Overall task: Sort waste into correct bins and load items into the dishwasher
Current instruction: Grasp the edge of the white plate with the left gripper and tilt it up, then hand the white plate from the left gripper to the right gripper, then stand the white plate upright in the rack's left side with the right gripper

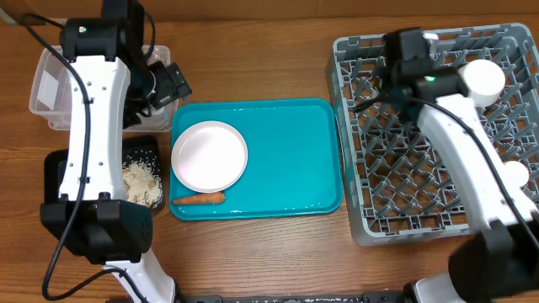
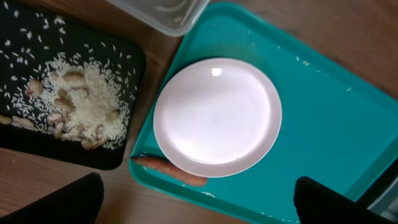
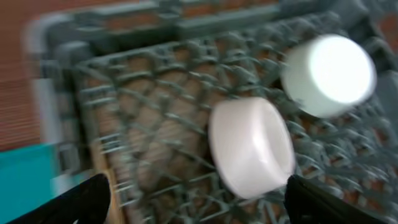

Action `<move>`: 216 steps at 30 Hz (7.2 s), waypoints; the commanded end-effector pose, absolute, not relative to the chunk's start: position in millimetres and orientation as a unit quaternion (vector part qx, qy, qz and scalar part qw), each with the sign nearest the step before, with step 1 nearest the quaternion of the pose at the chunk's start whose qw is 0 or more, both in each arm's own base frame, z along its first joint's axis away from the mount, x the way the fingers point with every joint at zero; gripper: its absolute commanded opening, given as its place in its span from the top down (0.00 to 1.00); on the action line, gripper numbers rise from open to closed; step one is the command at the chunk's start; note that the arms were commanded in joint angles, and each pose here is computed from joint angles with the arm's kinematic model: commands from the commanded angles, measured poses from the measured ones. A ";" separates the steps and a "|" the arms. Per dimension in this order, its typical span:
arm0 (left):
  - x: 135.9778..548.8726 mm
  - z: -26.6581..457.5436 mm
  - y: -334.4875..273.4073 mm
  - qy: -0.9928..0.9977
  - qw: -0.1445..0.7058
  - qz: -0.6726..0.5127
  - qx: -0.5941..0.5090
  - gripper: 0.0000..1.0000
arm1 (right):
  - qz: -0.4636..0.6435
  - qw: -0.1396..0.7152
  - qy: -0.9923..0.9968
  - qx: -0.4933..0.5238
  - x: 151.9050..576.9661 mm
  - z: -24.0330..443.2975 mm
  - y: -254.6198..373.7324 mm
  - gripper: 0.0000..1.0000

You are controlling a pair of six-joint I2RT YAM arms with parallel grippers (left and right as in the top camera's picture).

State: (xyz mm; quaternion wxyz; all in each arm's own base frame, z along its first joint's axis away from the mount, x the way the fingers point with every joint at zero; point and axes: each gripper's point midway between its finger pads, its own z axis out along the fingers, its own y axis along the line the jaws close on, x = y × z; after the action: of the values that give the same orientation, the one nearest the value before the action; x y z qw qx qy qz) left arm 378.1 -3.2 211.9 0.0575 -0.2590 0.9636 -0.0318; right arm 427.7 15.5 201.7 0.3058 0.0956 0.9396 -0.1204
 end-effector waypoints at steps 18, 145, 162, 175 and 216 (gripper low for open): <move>339.2 62.1 -122.7 0.992 -0.012 -0.038 -0.119 0.51 | 0.090 0.268 0.958 -0.035 410.3 206.6 96.9 0.16; 380.6 203.9 40.3 0.952 0.101 -0.031 -0.288 0.15 | -0.017 0.306 0.952 -0.010 470.4 223.3 137.0 0.96; 384.3 204.7 40.7 0.951 0.108 -0.033 -0.289 0.15 | -0.421 0.355 0.813 0.189 430.5 241.7 -33.1 0.96; 383.5 204.5 40.5 0.951 0.107 -0.033 -0.289 0.14 | -0.265 0.324 0.904 0.090 427.3 176.4 69.9 0.75; 277.3 116.2 -72.7 0.895 -0.107 0.051 -0.429 0.00 | 0.065 0.339 0.921 0.179 433.7 280.5 -57.2 0.00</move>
State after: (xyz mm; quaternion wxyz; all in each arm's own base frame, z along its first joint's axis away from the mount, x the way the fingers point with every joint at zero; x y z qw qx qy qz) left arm 287.8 -78.2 124.6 -0.1119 -0.3421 0.9329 0.0137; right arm 435.3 -57.7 280.0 0.3379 0.1885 0.9202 0.0588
